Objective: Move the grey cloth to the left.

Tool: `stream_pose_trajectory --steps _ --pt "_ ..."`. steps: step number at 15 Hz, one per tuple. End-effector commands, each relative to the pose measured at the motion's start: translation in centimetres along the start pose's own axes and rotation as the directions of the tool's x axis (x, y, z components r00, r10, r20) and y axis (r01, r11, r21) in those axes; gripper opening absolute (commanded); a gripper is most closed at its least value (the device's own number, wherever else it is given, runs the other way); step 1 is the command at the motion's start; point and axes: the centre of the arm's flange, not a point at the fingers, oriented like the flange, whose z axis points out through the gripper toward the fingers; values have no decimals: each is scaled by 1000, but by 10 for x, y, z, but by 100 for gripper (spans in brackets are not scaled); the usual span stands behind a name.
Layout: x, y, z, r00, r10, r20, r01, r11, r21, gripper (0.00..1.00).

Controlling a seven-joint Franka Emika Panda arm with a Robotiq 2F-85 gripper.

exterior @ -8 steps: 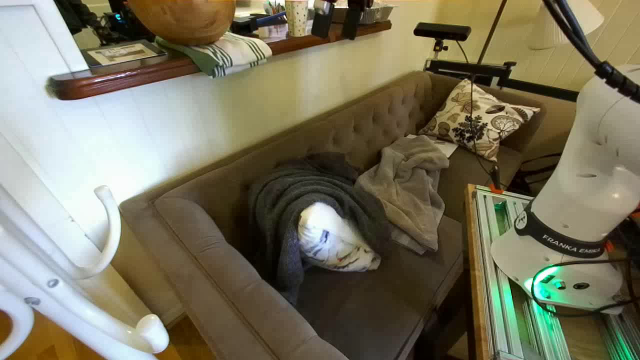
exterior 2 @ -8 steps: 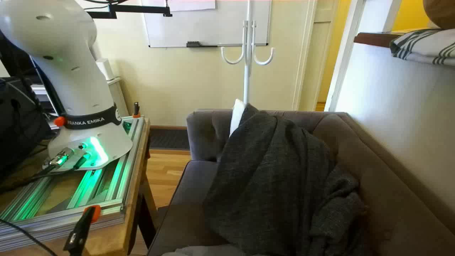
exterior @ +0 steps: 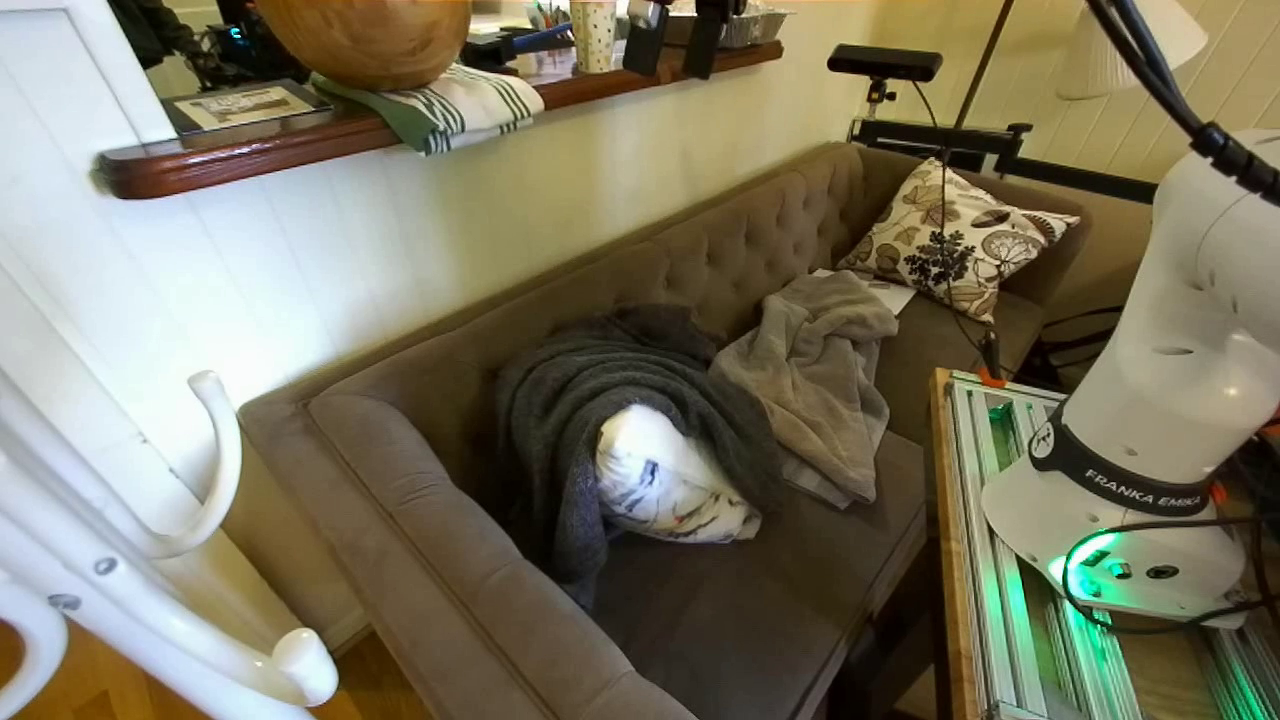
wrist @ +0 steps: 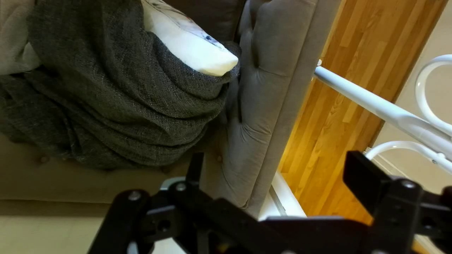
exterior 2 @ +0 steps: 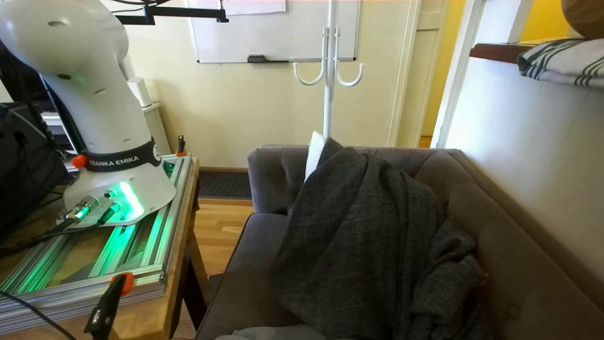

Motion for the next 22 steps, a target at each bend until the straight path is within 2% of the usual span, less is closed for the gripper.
stream_pose_trajectory --steps 1,4,6,8,10,13,14,16,17,18,20,22 --pt "10 9 4 999 51 9 -51 999 3 100" --pt "34 60 16 974 227 20 -227 974 10 100" --pt "47 106 32 944 329 39 -330 944 7 100" --pt "55 151 55 901 429 62 -430 903 2 100" --pt "59 188 85 848 525 71 -525 851 -18 100" --pt "60 225 135 751 654 91 -652 757 -53 100" --pt "58 234 153 721 689 76 -683 724 -96 100" --pt "52 249 189 660 743 117 -727 670 -154 100" --pt "49 253 201 638 743 204 -720 669 -186 100" --pt "44 246 177 693 708 136 -693 706 -146 100" --pt "40 253 203 669 720 182 -696 693 -187 100" --pt "40 254 209 664 723 190 -696 690 -196 100"
